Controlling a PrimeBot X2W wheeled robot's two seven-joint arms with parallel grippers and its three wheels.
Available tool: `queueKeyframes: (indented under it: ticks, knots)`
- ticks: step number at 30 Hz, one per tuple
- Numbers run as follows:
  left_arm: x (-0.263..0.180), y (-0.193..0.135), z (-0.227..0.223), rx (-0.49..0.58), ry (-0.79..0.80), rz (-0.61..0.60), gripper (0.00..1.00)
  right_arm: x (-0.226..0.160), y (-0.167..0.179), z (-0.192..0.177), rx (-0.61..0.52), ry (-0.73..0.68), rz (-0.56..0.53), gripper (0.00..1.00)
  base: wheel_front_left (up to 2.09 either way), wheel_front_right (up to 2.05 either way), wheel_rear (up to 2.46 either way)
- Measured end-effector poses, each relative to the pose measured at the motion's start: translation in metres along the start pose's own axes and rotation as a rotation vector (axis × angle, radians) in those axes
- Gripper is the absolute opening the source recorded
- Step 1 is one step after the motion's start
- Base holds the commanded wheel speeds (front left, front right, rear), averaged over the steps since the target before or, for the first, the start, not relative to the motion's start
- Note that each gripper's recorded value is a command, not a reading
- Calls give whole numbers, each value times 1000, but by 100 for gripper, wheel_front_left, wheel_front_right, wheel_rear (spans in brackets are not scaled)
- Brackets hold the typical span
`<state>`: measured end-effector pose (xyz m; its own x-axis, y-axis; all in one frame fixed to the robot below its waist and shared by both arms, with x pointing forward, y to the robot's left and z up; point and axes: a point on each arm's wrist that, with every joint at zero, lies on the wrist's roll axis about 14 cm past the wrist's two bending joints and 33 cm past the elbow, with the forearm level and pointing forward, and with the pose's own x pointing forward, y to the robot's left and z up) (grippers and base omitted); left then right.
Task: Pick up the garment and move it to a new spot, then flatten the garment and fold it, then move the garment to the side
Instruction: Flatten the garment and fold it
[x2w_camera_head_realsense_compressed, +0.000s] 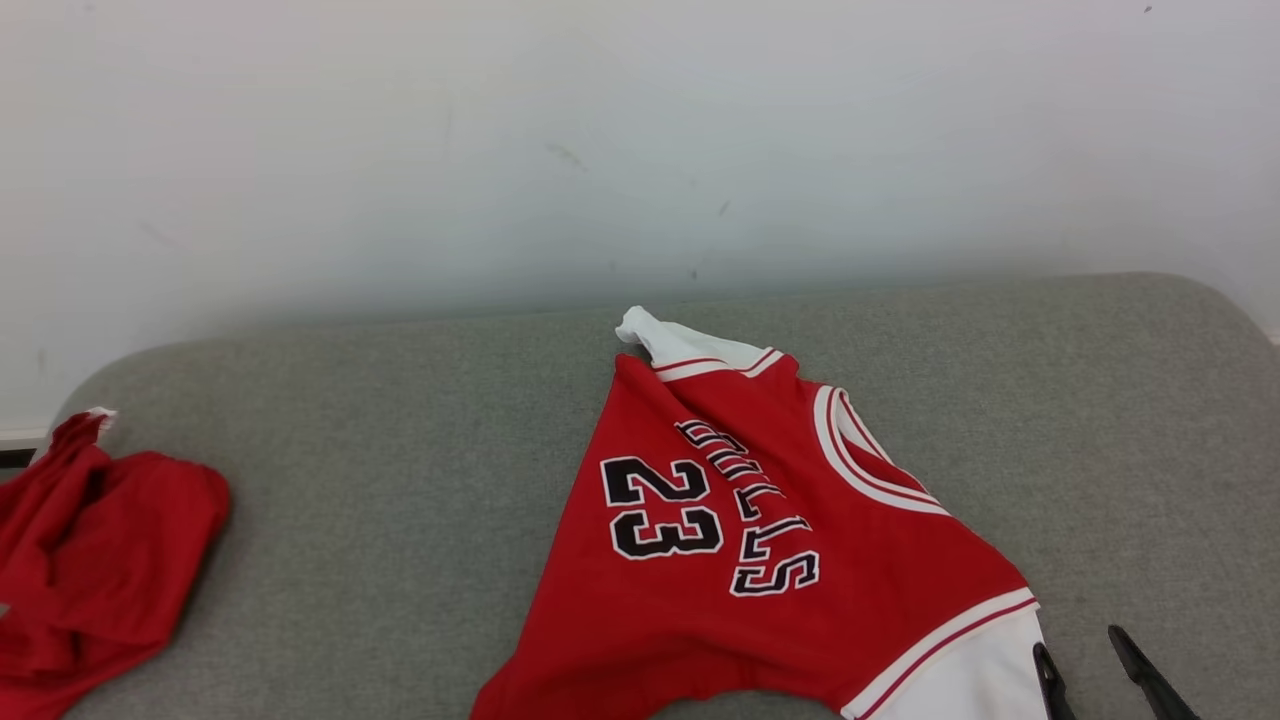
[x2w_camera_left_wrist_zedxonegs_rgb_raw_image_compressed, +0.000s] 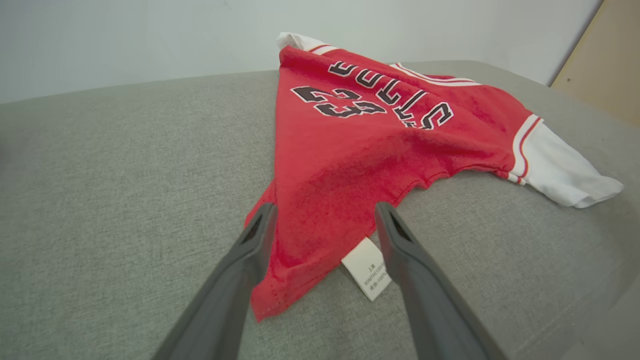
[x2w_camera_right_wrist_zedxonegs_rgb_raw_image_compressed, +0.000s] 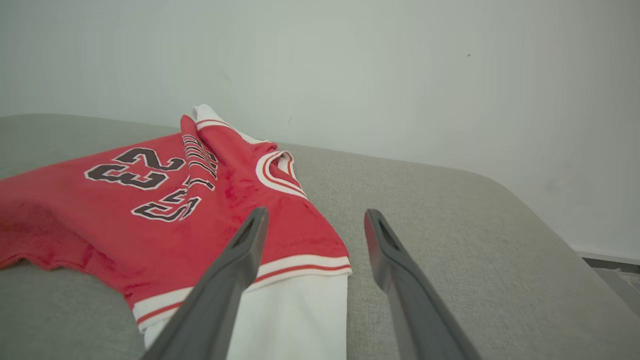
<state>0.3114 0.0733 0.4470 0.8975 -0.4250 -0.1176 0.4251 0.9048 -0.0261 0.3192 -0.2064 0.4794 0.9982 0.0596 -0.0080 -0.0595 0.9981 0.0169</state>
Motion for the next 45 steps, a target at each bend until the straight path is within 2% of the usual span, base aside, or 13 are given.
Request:
queueKeyframes:
  ticks: [9, 13, 23, 45]
  knots:
    - [6, 0, -30, 48, 111, -66, 100, -33, -10, -82, 57, 361, -33, 100, 0, 0, 0]
    - [10, 0, -35, 58, 131, -83, 100, -41, -7, -103, 85, 452, -35, 100, 0, 0, 0]
    - [17, 5, -46, 80, 167, -96, 100, -32, 4, -120, 139, 522, -12, 100, 0, 0, 0]
    - [17, 16, -69, 123, 247, -105, 100, -8, 19, -122, 154, 497, 40, 100, 0, 0, 0]
